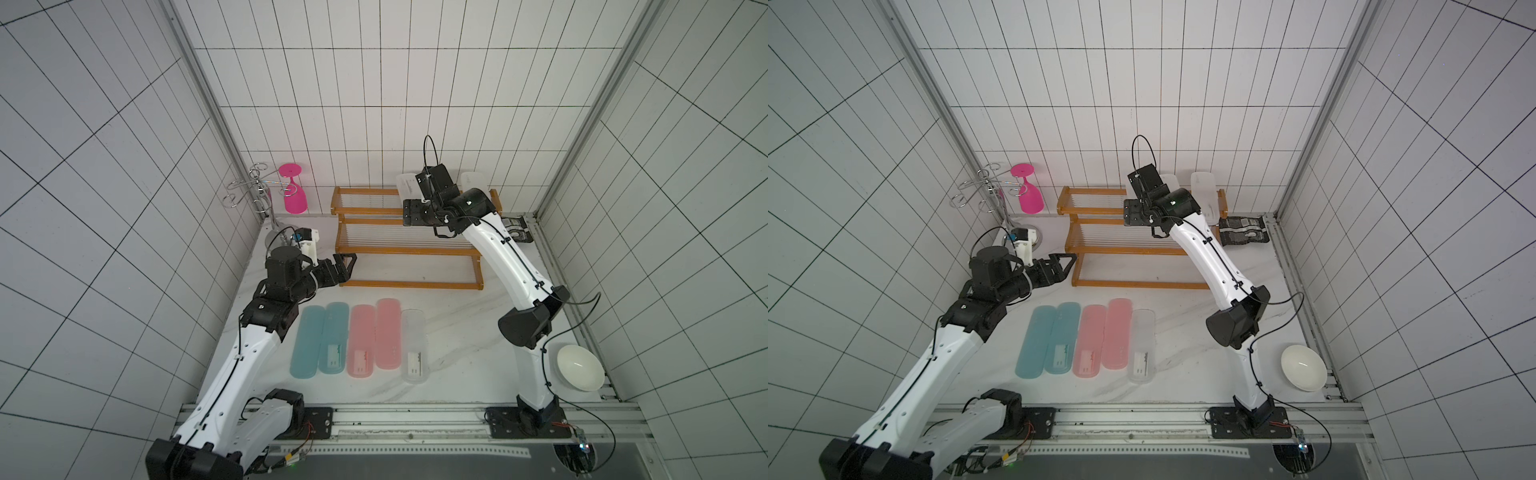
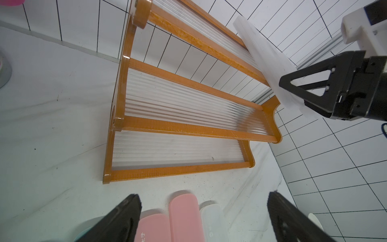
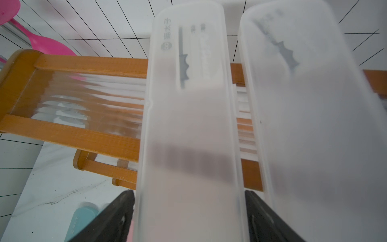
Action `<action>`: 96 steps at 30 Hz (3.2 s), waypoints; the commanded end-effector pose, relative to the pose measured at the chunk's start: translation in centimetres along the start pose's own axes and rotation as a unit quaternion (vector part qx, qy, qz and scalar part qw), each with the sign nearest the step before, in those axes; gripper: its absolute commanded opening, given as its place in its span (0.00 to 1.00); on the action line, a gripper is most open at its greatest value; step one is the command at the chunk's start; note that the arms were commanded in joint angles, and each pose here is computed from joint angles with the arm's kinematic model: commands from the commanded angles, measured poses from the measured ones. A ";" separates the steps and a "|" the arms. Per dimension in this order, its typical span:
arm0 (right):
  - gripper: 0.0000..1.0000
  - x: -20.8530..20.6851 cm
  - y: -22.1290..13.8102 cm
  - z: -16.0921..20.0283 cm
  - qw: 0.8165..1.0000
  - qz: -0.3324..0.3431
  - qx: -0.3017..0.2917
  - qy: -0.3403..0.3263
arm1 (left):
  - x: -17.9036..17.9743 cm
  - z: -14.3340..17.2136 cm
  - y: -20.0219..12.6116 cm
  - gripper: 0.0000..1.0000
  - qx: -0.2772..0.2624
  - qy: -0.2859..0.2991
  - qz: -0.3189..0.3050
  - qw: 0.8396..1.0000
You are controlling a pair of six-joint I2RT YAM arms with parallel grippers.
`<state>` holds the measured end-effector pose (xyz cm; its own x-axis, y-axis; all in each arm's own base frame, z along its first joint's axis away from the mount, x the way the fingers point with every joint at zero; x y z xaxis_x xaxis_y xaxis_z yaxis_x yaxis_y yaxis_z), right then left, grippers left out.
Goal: Place the pencil cases on the shelf according to color
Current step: Place the pencil case on the shelf, then pick up the pencil case from the center of the board.
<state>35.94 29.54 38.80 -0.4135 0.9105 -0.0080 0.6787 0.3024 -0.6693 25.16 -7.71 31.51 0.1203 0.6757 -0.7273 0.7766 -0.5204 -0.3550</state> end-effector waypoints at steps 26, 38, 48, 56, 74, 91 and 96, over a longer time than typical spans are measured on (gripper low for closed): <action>0.96 -4.0 -14.6 2.6 0.995 -0.027 -0.082 0.050 | 1.8 -0.6 1.2 0.98 -0.006 -0.007 -0.060 0.998; 0.96 -6.2 -16.4 16.2 0.999 -0.034 -0.013 0.039 | 0.9 1.7 -0.4 0.98 -0.032 -0.048 -0.106 0.993; 0.97 -6.3 -14.3 22.1 0.996 -0.054 0.046 0.054 | -1.1 3.3 0.1 0.98 -0.010 -0.043 -0.119 0.992; 0.97 -4.5 -11.0 26.9 0.992 -0.063 0.084 0.073 | -1.9 5.5 -0.5 0.98 0.029 -0.041 -0.112 0.992; 0.97 5.2 -4.0 33.5 0.984 -0.069 0.156 0.058 | 2.3 5.1 -2.5 0.99 0.000 -0.030 -0.143 0.989; 0.98 8.7 0.5 34.8 0.973 -0.043 0.225 0.004 | 2.9 5.4 -3.1 0.99 -0.009 -0.029 -0.140 0.990; 0.98 7.5 0.7 36.0 0.970 -0.006 0.242 -0.006 | 2.6 5.6 -3.0 0.98 0.006 -0.026 -0.131 0.991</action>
<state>11.71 27.41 12.11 -0.4397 0.8960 0.0622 0.3050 0.2141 -0.9280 19.71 -7.14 26.83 -0.1545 0.7616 -0.6294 0.7664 -0.3096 -0.5628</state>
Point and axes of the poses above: each gripper's point midway between its finger pads, its own y axis out along the fingers, its own x axis along the line the jaws close on, z = x × y, the point moved 9 cm from there along -y, back along the fingers, and after that the axes turned 13 degrees about -y, right-handed, at the moved point
